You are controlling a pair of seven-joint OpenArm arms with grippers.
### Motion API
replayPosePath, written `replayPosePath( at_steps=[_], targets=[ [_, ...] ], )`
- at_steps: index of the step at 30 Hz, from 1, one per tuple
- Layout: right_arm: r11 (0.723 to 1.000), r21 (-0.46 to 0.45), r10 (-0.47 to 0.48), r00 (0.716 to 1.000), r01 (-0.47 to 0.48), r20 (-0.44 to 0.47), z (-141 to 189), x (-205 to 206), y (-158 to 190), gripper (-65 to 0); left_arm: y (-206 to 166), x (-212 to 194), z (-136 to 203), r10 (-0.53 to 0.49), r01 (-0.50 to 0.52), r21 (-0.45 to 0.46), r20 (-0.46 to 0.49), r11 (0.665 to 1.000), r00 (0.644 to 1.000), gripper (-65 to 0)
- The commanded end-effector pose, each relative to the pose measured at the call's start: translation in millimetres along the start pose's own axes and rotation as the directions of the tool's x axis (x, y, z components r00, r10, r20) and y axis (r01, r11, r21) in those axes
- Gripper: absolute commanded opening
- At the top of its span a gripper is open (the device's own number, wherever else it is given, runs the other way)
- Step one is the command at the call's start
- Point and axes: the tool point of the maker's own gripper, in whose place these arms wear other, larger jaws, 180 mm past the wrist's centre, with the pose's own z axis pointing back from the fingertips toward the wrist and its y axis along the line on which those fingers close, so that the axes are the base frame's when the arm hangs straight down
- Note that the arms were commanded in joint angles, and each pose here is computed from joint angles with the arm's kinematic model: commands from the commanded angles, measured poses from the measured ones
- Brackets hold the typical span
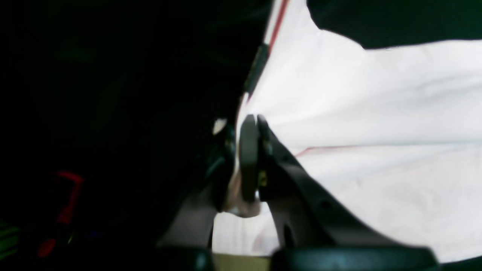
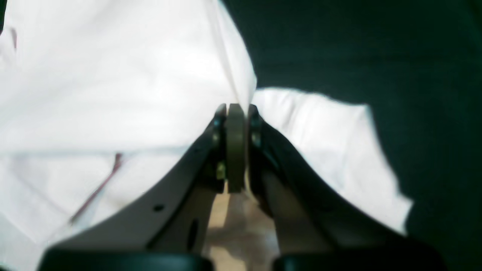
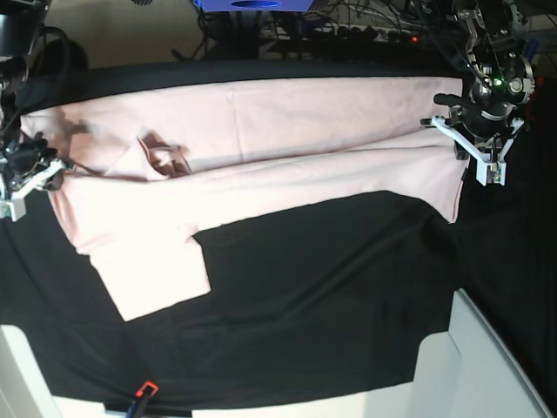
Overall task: Fold the T-shirt properly
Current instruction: 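Lift the pinched edge with both grippers and fold it over the shirt body, then reposition both grippers along the folded edge and grasp the fabric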
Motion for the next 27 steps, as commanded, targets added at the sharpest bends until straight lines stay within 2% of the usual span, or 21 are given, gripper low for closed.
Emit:
replayPosePath(
  at_steps=[1,3,6,8,9,13,15,19,21,27],
  targets=[
    [1.000,-0.024,-0.016,0.998,0.017,0.061,8.2,23.2,-13.0,-65.0,6.9,10.2,2.5,-0.011,0.011,0.021,0.035,1.000,0.999,-65.0],
    [0.997,-0.030,-0.065,0.996,0.067,0.067,11.6,24.5,-14.8,-59.8,6.9,10.2,2.5,-0.011,0.011,0.021,0.035,1.000,0.999,-61.0],
    [0.995,-0.057,-0.081,0.991,0.087,0.111,29.2,36.4,-20.0,-42.1,7.2,4.8,3.6,-0.013,0.013,0.021,0.023,1.000,1.000,-43.7],
    [0.994,-0.073,-0.074,0.985,0.086,0.155,42.4,47.9,-20.6,-31.6,8.3,4.7,5.1,-0.014,0.014,0.025,0.024,1.000,1.000,-36.6],
    [0.994,-0.078,-0.061,0.983,0.076,0.172,47.8,54.6,-19.5,-29.6,13.3,3.7,6.1,-0.008,0.008,0.037,0.023,0.999,1.000,-35.6],
    [0.996,-0.086,-0.018,0.982,0.035,0.189,58.3,72.9,-14.8,-29.7,41.2,6.3,10.9,0.035,-0.039,0.103,0.038,0.994,0.999,-34.6],
    [0.997,-0.076,0.012,0.976,0.005,0.217,57.0,96.2,-8.8,-29.5,56.8,17.5,11.9,0.057,-0.067,0.143,0.070,0.987,0.996,-34.6],
    [1.000,-0.016,0.024,0.984,-0.022,0.174,26.5,118.6,5.4,-29.5,80.5,31.6,7.6,0.059,-0.075,0.178,0.093,0.981,0.994,-34.6],
    [1.000,0.007,0.001,0.992,-0.002,0.130,9.3,119.7,5.2,-29.3,88.1,31.9,3.5,0.058,-0.073,0.186,0.085,0.980,0.995,-34.6],
    [0.997,0.035,-0.067,0.994,0.064,0.087,-26.4,123.9,-3.7,-29.2,98.6,32.7,-1.6,0.057,-0.071,0.197,0.074,0.978,0.996,-34.6]
  ],
)
